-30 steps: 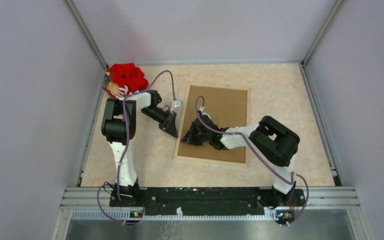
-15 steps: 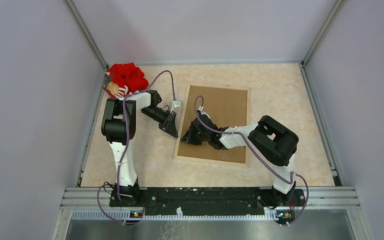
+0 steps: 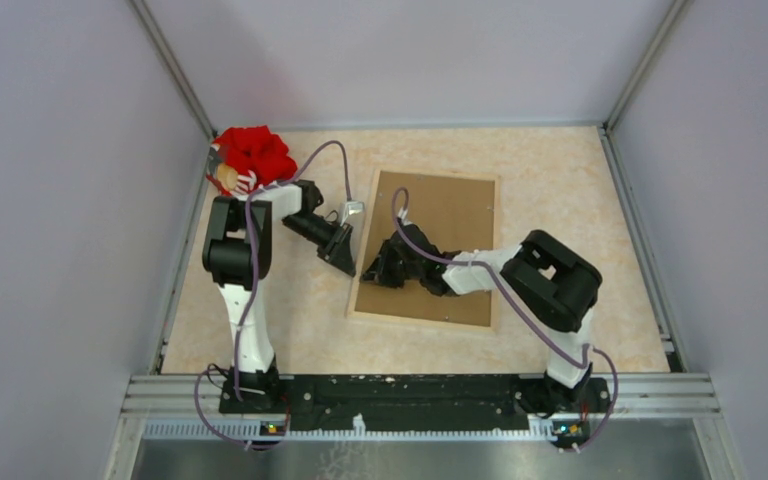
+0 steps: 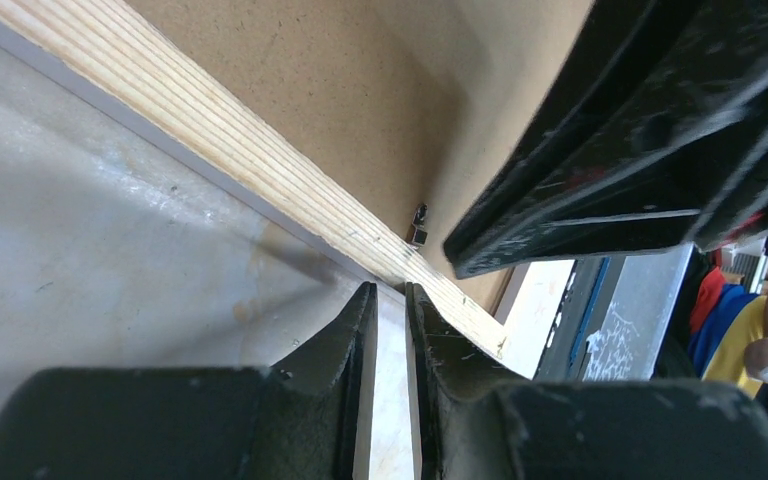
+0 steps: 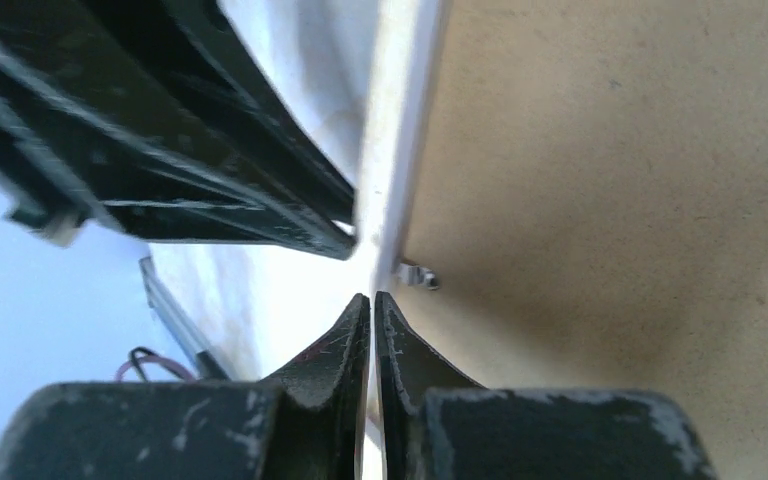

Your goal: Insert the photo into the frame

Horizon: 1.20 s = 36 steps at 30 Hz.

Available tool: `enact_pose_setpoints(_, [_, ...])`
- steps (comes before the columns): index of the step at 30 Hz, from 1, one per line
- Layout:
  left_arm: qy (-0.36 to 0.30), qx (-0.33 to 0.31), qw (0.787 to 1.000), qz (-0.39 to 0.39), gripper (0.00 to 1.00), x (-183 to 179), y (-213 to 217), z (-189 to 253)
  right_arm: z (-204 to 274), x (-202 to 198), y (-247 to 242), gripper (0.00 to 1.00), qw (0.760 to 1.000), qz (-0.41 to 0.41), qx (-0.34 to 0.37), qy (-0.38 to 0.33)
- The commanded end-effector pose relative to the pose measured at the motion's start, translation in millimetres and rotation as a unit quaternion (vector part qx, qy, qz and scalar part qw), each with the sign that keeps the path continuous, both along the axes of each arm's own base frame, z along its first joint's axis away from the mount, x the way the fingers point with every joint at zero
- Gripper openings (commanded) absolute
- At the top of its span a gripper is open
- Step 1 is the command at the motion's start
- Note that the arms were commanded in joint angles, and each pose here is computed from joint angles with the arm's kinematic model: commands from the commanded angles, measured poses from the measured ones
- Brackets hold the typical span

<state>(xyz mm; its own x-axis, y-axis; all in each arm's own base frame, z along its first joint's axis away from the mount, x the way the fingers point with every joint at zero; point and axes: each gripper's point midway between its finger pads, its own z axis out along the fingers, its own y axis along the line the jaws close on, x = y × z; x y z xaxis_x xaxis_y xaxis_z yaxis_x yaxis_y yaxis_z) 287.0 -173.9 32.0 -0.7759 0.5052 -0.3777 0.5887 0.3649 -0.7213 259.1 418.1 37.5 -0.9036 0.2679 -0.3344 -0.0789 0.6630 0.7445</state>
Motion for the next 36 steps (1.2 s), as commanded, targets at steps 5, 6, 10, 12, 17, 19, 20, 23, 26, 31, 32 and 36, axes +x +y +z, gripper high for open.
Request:
enact_pose_setpoints(5, [-0.053,0.001,0.999,0.004,0.22,23.4,9.2,34.9,139.7,40.3,-17.3,0.19,0.989,0.005,0.115,-0.098])
enact_pose_setpoints(6, [-0.052,0.002,0.999,0.007,0.22,25.2,10.9,36.8,147.1,47.2,-25.2,0.2,0.988,-0.002,0.114,-0.108])
enact_pose_setpoints(10, [-0.076,0.004,0.997,0.024,0.32,47.2,12.1,49.3,160.2,83.5,-61.3,0.23,0.986,-0.04,0.088,-0.136])
enact_pose_setpoints(12, [-0.084,0.003,0.996,0.033,0.36,58.0,9.8,52.2,163.2,103.9,-77.4,0.24,0.985,-0.056,0.071,-0.149])
enact_pose_setpoints(17, [-0.072,-0.009,0.997,0.033,0.36,67.5,-0.2,46.6,139.7,114.2,-85.7,0.17,0.988,-0.042,0.022,-0.145])
enact_pose_setpoints(19, [-0.062,-0.014,0.998,0.03,0.36,62.4,-4.2,39.5,121.2,97.5,-79.0,0.12,0.99,-0.031,0.016,-0.134])
enact_pose_setpoints(20, [-0.058,-0.013,0.998,0.027,0.36,59.1,-5.8,34.9,111.7,87.6,-74.6,0.1,0.992,-0.025,0.017,-0.124])
enact_pose_setpoints(23, [-0.045,-0.011,0.999,0.02,0.36,48.2,-8.8,24.8,89.3,60.9,-62.4,0.05,0.994,-0.012,0.026,-0.103])
enact_pose_setpoints(26, [-0.044,-0.005,0.999,0.02,0.35,45.4,-7.5,20.2,76.5,38.5,-49.9,0.0,0.995,0.0,0.035,-0.089])
enact_pose_setpoints(31, [-0.04,-0.008,0.999,0.02,0.33,43.2,-9.8,18.2,53.4,12.0,-30.4,0.0,0.997,0.029,0.03,-0.063])
enact_pose_setpoints(32, [-0.039,-0.007,0.999,0.02,0.33,42.7,-10.1,16.5,49.1,8.1,-26.9,0.0,0.997,0.034,0.03,-0.058])
enact_pose_setpoints(36, [-0.03,0.003,0.999,0.021,0.29,40.5,-8.6,7.7,33.2,0.2,-18.3,0.0,0.998,0.041,0.032,-0.039])
